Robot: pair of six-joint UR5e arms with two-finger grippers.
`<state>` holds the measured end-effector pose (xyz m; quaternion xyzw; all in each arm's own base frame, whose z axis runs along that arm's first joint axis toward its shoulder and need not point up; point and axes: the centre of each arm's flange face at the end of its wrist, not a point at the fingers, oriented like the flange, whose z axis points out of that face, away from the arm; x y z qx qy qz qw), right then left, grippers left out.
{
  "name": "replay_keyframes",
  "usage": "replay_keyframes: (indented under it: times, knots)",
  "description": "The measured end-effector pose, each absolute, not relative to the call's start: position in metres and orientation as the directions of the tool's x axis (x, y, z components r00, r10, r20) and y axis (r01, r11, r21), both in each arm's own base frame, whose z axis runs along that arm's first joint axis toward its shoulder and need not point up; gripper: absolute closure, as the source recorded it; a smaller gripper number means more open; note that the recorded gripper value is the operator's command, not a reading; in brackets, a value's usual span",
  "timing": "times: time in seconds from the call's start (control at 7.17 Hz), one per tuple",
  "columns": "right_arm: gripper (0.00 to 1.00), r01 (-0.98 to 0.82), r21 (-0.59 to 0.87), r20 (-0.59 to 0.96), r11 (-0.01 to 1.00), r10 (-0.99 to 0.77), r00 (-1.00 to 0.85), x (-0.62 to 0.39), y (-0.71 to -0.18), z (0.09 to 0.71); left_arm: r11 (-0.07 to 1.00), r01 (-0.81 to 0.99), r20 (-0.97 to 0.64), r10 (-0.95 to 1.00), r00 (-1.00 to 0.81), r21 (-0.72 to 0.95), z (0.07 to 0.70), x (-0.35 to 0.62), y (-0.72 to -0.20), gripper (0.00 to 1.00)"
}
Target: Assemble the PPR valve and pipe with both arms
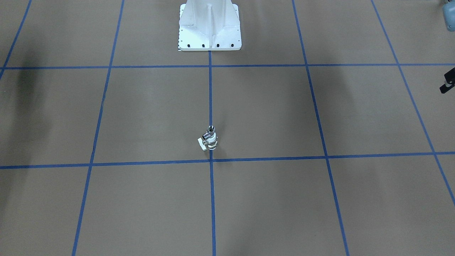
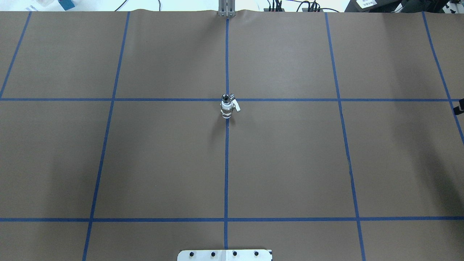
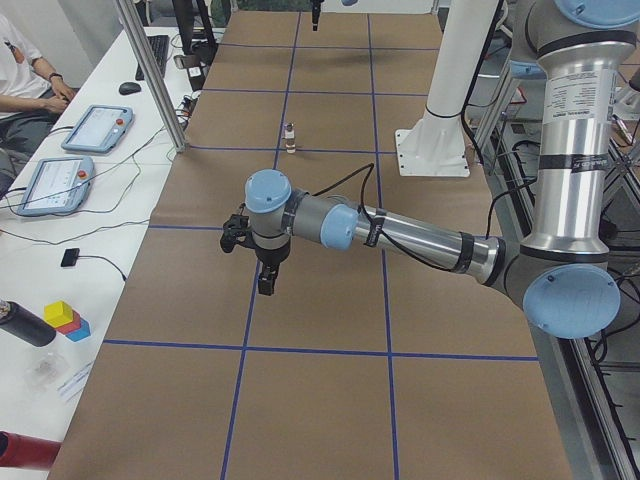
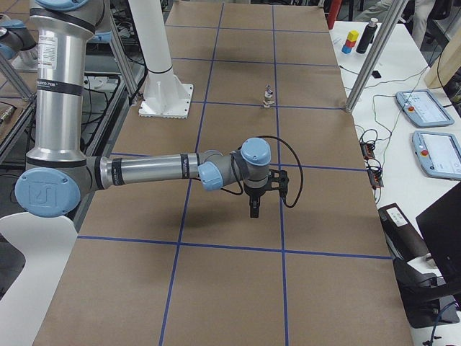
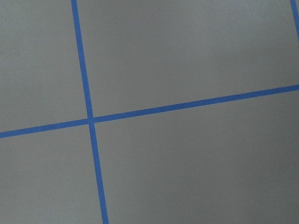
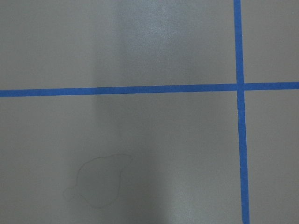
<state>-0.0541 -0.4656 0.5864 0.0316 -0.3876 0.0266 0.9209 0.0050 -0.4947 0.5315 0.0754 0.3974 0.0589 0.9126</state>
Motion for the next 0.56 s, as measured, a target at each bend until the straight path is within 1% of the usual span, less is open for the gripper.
replay_keyframes:
  times: [0.56]
  knots:
    - [0.01,-0.074,0.041,0.716,0.996,0.022,0.697,-0.0546,-0.4675,0.5842,0.980,-0.047,-0.716,0.174,0.676,0.193,0.5276,0.0050,-0.4940,0.01]
